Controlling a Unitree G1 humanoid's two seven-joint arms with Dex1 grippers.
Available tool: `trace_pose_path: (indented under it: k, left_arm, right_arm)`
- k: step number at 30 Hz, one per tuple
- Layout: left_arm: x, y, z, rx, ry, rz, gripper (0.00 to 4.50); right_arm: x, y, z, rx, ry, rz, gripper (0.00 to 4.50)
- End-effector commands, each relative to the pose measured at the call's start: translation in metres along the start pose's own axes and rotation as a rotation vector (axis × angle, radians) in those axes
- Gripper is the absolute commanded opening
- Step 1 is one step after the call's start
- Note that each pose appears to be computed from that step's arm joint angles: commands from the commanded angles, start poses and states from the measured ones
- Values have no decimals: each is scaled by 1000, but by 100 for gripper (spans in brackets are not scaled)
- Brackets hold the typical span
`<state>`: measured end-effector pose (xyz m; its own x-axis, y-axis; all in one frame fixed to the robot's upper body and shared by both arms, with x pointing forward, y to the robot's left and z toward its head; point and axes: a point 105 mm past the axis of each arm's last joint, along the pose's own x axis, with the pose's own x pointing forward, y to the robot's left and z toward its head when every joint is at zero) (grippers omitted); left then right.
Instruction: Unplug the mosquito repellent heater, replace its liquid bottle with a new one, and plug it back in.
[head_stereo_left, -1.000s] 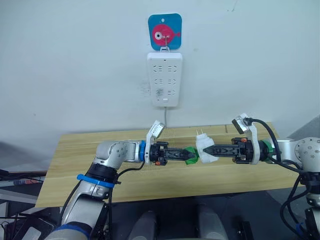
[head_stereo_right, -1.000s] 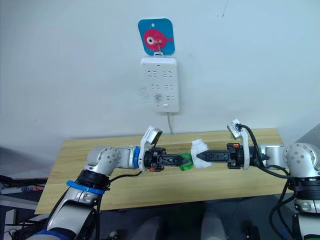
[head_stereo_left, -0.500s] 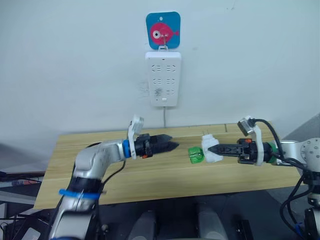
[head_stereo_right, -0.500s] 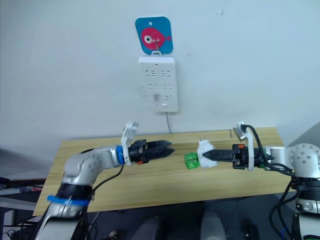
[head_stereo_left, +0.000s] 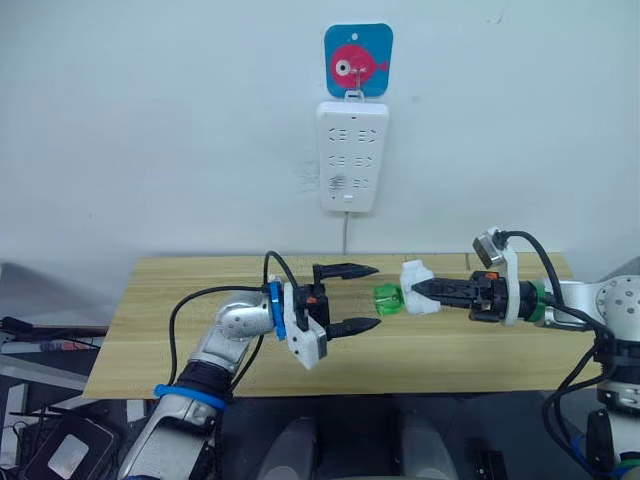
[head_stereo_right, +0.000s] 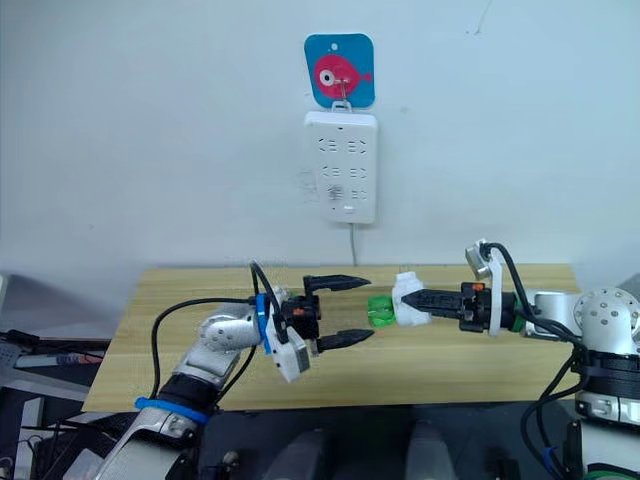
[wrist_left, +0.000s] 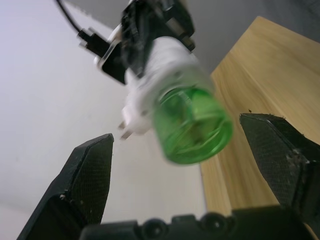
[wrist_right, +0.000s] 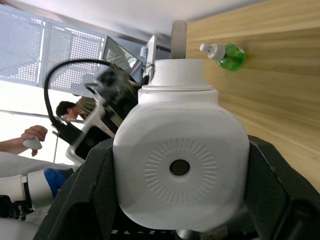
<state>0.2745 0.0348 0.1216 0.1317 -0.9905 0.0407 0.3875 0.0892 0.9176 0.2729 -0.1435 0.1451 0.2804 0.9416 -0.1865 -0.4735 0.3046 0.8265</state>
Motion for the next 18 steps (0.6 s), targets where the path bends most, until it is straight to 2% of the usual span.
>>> trace_pose_path:
  k: [1, 6, 9, 15, 18]
  left_arm:
    - [6, 5, 1, 65, -24, 26, 450]
    - [9, 10, -1, 78, -27, 74, 450]
    - [10, 12, 4, 97, -50, 95, 395]
    - [8, 11, 7, 103, -60, 115, 224]
    - [10, 8, 5, 71, -58, 97, 224]
  right_arm:
    - [-1, 16, 6, -38, -15, 58, 296]
    - [0, 18, 7, -28, -26, 77, 296]
    - [0, 19, 9, -16, -46, 87, 296]
    - [-2, 22, 9, -3, -55, 101, 296]
    - [-1, 25, 5, -6, -39, 115, 296]
